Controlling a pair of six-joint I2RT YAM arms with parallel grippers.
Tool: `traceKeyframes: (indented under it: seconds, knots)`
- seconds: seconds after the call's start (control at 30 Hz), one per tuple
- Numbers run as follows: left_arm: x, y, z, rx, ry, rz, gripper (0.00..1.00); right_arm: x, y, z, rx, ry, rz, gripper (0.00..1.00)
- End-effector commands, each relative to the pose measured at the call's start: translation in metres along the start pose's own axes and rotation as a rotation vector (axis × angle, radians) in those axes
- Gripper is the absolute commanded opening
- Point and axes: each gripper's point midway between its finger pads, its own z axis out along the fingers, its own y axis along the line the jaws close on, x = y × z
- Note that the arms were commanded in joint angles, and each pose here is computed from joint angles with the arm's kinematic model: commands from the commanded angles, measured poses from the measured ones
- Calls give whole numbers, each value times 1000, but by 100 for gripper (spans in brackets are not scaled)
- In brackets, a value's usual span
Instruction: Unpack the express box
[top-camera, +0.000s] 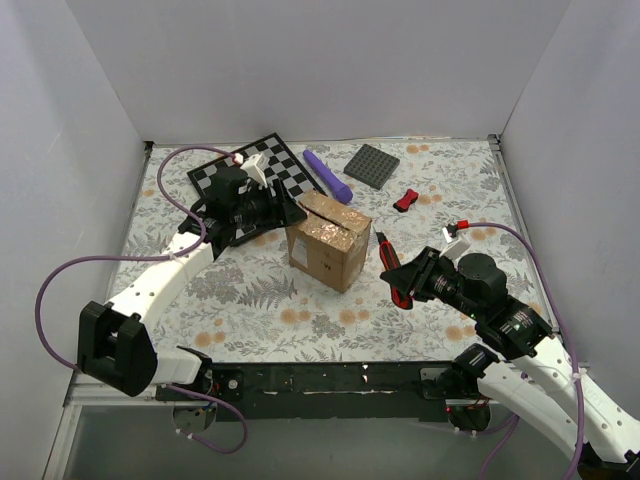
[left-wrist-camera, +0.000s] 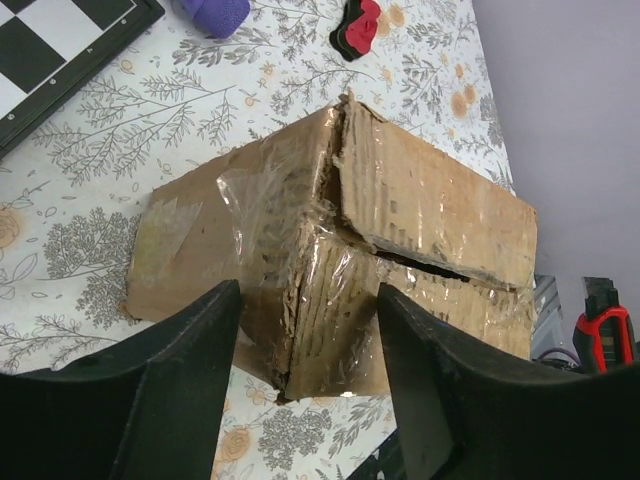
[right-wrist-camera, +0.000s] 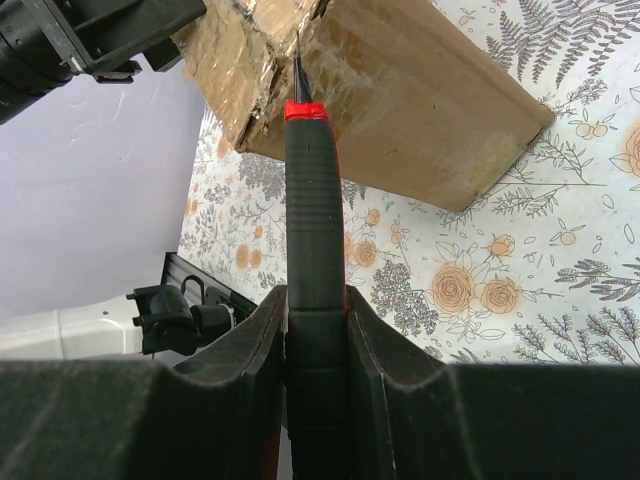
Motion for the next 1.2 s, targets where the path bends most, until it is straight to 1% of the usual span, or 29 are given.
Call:
traceKeyframes:
  seconds: [0.0, 0.03, 0.07, 0.17, 0.27, 0.3, 0.33, 0.37, 0.47, 0.6, 0.77, 0.8, 0.83, 0.9, 1.0, 1.17]
  knots:
    - [4, -12, -7, 64, 8, 12, 50, -22, 23, -6, -72, -79, -10, 1]
    - [4, -12, -7, 64, 5, 12, 47, -22, 23, -6, -73, -80, -10, 1]
    - [3, -12, -7, 62, 6, 7, 41, -23, 23, -7, -73, -84, -10, 1]
    - [0, -16, -7, 76, -2, -3, 35, -23, 25, -7, -79, -82, -7, 1]
    - [-3, -20, -9, 87, -21, -18, 22, -22, 27, -7, -87, -74, 2, 1]
    - [-5, -20, -11, 87, -33, -19, 9, -22, 28, -8, -83, -71, 4, 1]
    - [-2, -18, -11, 84, -35, -34, 1, -23, 29, -9, -81, -72, 14, 1]
    - [-7, -23, -15, 101, -65, -29, 0, -23, 29, -9, -76, -68, 19, 1]
    - [-8, -22, -23, 95, -111, -56, 0, -24, 30, -12, -62, -64, 42, 1]
    - [-17, -13, -33, 34, -195, -79, 0, -24, 34, -13, -69, -56, 79, 1]
    - [-23, -10, -44, 4, -254, -94, 0, -7, 28, 0, -72, 12, 142, 1]
    - [-24, -9, -46, 2, -264, -94, 0, -7, 34, 1, -102, 17, 165, 1]
    - [-24, -10, -46, 1, -266, -93, 0, -2, 29, 6, -100, 28, 179, 1]
    - [-22, -8, -47, -7, -262, -88, 0, -2, 35, 8, -135, 30, 194, 1]
    - [-18, -6, -45, -7, -248, -82, 0, -3, 40, 11, -144, 41, 194, 1]
    - [-14, -2, -42, -16, -236, -78, 0, -7, 40, 12, -132, 34, 190, 1]
